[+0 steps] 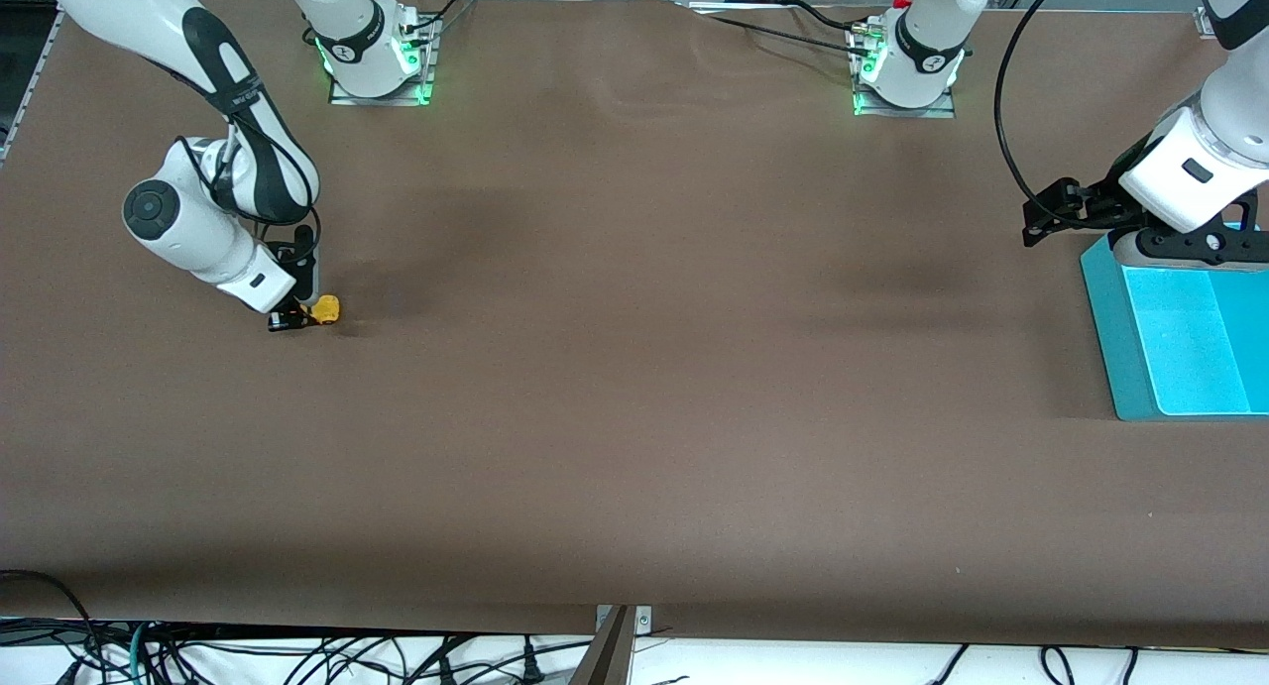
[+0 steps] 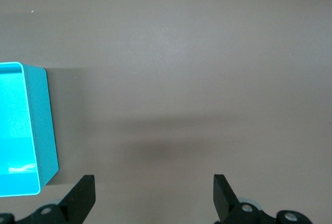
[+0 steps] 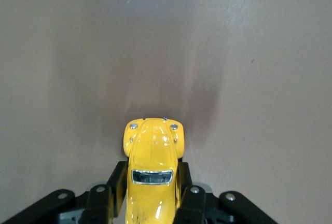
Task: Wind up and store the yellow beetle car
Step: 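Drag the car backward along the table with the right gripper, then release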
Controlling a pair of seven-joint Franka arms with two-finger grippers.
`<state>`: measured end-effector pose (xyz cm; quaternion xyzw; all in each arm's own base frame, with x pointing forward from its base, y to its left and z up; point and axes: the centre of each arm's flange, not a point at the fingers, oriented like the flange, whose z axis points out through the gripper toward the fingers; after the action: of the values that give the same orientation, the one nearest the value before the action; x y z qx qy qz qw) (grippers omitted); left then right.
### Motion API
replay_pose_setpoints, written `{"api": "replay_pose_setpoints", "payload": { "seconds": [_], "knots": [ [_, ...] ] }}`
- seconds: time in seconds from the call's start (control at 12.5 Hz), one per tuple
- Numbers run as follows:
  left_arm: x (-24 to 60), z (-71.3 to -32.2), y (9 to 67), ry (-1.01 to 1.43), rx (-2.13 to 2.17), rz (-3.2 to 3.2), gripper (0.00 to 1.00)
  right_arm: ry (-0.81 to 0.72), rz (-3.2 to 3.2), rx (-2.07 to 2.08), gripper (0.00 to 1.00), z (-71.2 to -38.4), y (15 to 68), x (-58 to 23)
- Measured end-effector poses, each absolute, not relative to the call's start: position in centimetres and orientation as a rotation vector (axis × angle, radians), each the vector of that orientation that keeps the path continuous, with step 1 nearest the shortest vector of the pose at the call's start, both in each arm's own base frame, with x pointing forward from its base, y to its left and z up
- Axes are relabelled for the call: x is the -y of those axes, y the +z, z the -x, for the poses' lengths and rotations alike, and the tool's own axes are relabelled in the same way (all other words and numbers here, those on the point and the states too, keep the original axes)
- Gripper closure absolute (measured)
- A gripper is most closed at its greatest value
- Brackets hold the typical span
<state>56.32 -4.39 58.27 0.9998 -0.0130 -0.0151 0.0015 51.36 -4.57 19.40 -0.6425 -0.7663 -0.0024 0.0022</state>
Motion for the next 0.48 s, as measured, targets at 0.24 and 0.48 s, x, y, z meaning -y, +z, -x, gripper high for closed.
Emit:
{"api": "replay_pose_setpoints", "payload": {
  "seconds": [0.24, 0.48],
  "knots": [
    [4.4, -56.3, 58.3, -0.047, 0.041, -3.138, 0.0, 0.002, 2.013, 2.406, 0.56, -51.1, 19.4, 7.0],
    [4.4, -56.3, 58.3, -0.047, 0.041, -3.138, 0.0, -0.016, 2.045, 2.366, 0.54, -51.0, 19.4, 7.4]
  ]
}}
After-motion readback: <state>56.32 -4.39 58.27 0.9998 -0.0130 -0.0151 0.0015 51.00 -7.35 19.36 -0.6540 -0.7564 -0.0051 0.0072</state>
